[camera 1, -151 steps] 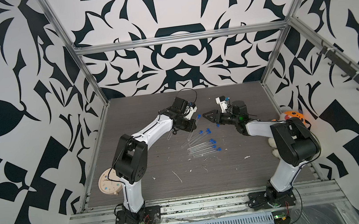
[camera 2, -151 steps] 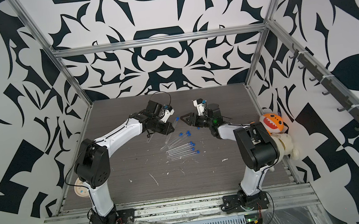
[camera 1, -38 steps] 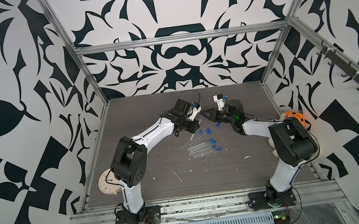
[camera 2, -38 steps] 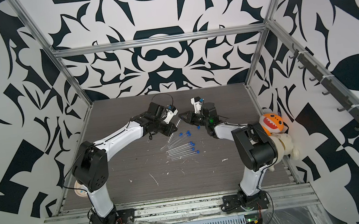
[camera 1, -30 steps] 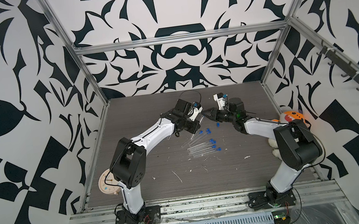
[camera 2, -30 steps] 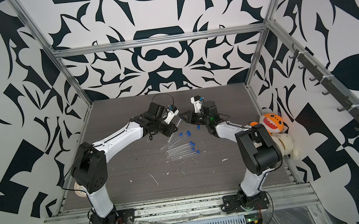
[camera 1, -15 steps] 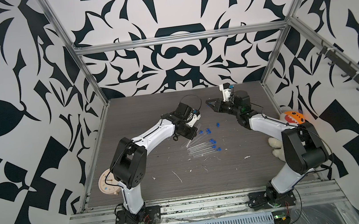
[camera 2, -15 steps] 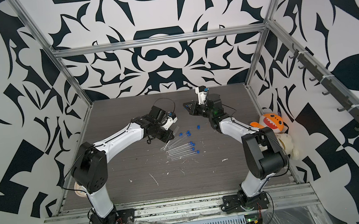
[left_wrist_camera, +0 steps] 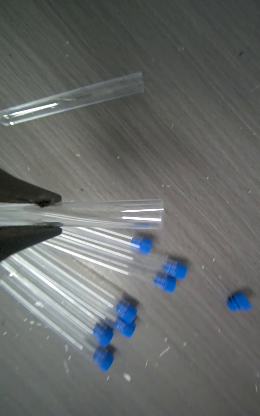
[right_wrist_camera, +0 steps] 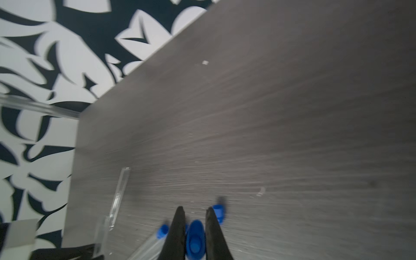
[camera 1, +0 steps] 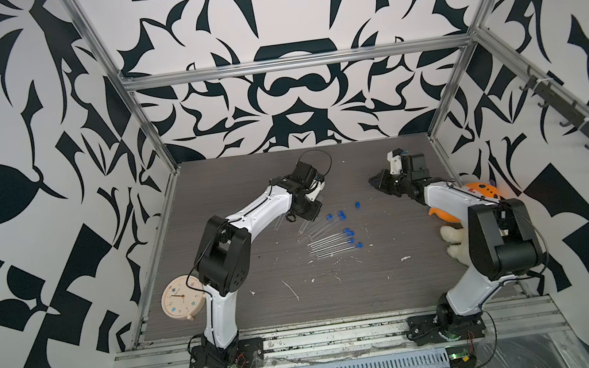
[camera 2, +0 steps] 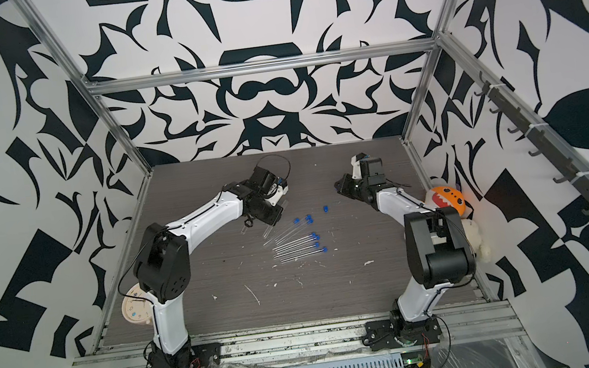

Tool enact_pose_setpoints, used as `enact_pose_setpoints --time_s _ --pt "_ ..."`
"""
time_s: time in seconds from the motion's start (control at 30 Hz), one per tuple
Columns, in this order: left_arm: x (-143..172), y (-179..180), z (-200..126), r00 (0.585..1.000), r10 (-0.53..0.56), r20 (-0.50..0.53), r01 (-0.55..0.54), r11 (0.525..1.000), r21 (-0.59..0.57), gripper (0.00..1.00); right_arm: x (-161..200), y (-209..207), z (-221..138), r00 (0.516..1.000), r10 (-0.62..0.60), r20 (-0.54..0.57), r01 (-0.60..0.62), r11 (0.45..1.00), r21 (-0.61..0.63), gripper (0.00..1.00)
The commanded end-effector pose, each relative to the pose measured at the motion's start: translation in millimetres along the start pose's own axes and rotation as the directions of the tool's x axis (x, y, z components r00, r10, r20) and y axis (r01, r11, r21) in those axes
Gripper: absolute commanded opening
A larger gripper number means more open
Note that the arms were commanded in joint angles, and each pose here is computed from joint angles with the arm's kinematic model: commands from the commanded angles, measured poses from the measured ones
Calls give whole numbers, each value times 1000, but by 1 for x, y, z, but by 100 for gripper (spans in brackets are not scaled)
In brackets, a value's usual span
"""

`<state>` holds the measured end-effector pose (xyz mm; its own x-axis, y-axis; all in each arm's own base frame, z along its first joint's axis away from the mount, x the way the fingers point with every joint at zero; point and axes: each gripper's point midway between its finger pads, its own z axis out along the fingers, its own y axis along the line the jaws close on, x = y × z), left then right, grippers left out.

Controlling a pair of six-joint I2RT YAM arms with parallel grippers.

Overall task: Remove stoppers from test tubes
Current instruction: Place the stopper at the center of the board, then place the test tube at the center of the board.

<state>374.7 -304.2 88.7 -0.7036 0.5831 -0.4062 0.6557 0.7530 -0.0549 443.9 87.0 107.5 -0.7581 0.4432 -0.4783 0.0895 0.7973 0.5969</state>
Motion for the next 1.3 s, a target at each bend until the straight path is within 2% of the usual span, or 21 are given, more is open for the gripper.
enact_pose_setpoints --time_s 0.0,0.17,0.4,0.9,1.27 --pt "1 19 6 998 -51 -37 48 997 -60 0 29 -19 19 994 -8 -111 16 997 71 0" --pt "-5 42 13 994 -101 -41 97 990 -102 0 44 -34 43 985 10 -172 6 996 93 0" --pt "2 58 28 991 -104 -82 90 984 -157 0 59 -47 54 979 21 -202 3 993 122 4" --pt "11 74 51 981 -144 -129 114 970 -215 0 62 -46 51 981 4 -192 24 990 142 13" --pt "16 72 56 979 -153 -138 121 970 -213 10 46 -28 39 989 -12 -150 28 994 105 24"
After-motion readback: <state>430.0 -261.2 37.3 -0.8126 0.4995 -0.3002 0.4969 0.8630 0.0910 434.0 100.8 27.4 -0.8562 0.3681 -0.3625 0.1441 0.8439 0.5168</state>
